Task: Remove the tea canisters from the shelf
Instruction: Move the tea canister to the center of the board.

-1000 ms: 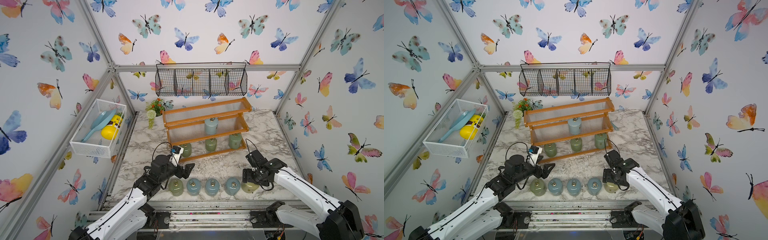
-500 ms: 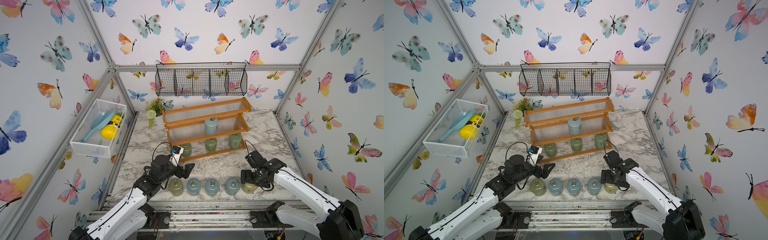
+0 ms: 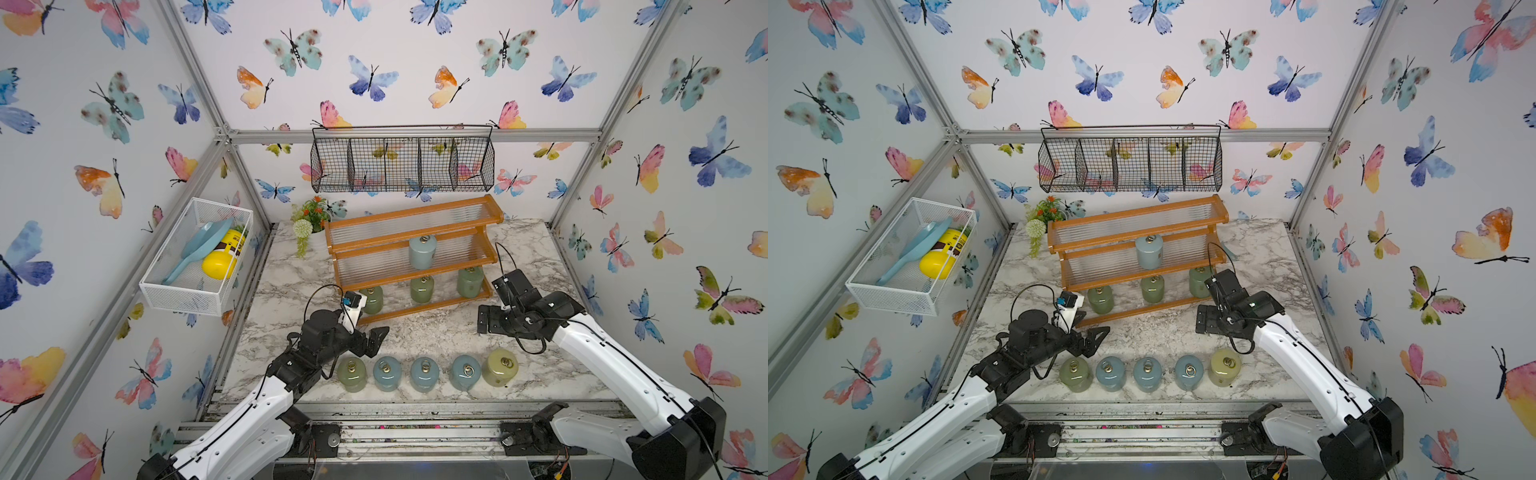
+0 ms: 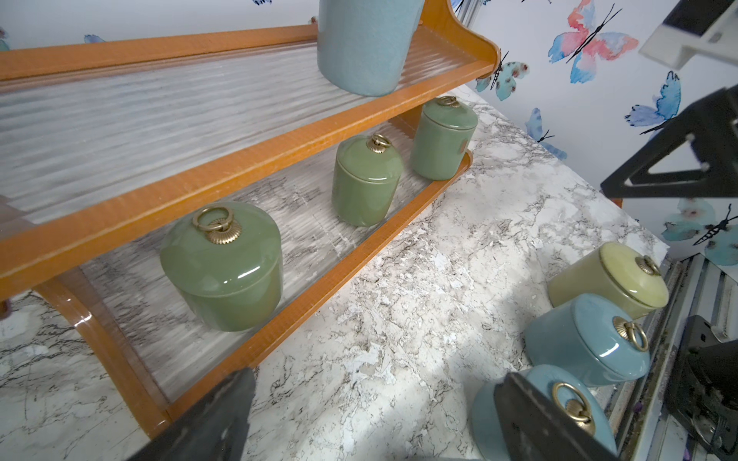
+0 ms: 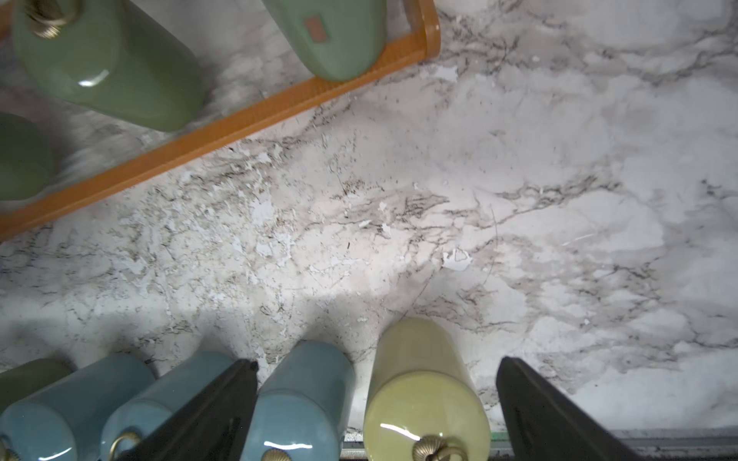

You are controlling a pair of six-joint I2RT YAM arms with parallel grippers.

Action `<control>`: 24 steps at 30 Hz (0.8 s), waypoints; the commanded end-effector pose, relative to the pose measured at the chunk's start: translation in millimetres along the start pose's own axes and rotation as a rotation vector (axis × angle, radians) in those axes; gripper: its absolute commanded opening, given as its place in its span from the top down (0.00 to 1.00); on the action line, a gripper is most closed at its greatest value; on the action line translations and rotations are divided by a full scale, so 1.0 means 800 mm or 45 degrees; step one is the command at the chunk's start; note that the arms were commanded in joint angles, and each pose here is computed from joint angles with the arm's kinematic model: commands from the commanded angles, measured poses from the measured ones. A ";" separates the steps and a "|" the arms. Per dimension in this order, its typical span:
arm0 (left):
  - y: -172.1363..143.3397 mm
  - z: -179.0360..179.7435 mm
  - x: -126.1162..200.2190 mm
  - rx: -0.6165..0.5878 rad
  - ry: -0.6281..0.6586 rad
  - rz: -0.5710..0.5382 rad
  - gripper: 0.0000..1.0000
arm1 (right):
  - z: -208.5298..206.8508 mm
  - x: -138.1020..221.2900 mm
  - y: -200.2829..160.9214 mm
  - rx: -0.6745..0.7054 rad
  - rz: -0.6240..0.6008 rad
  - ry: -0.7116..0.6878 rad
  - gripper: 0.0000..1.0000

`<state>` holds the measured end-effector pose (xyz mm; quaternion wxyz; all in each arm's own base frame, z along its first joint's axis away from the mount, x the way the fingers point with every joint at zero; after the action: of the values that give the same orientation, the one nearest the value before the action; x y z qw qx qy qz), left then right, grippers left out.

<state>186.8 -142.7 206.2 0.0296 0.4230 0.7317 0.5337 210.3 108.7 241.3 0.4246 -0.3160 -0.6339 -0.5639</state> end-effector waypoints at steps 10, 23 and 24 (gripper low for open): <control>0.034 -0.010 -0.006 -0.022 -0.002 -0.040 0.02 | 0.016 0.030 0.065 0.169 -0.558 0.106 0.01; 0.096 -0.050 -0.072 -0.176 0.075 -0.168 0.02 | 0.021 0.008 0.083 0.226 -0.635 0.101 0.01; 0.101 -0.052 -0.080 -0.173 0.092 -0.170 0.02 | 0.021 0.008 0.083 0.223 -0.645 0.107 0.01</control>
<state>240.5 -198.2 244.8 0.0474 0.3989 0.7171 0.5696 259.9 136.9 272.0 0.3400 -0.1053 -0.7176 -0.5986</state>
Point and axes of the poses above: each gripper's point midway between its finger pads, its own x axis back along the fingers, its own z axis along the line the jaws close on, y = z × x, the point moved 8 cm from there along x, back along the fingers, and after that the axes turned 13 degrees about x, right-handed, at the moved point
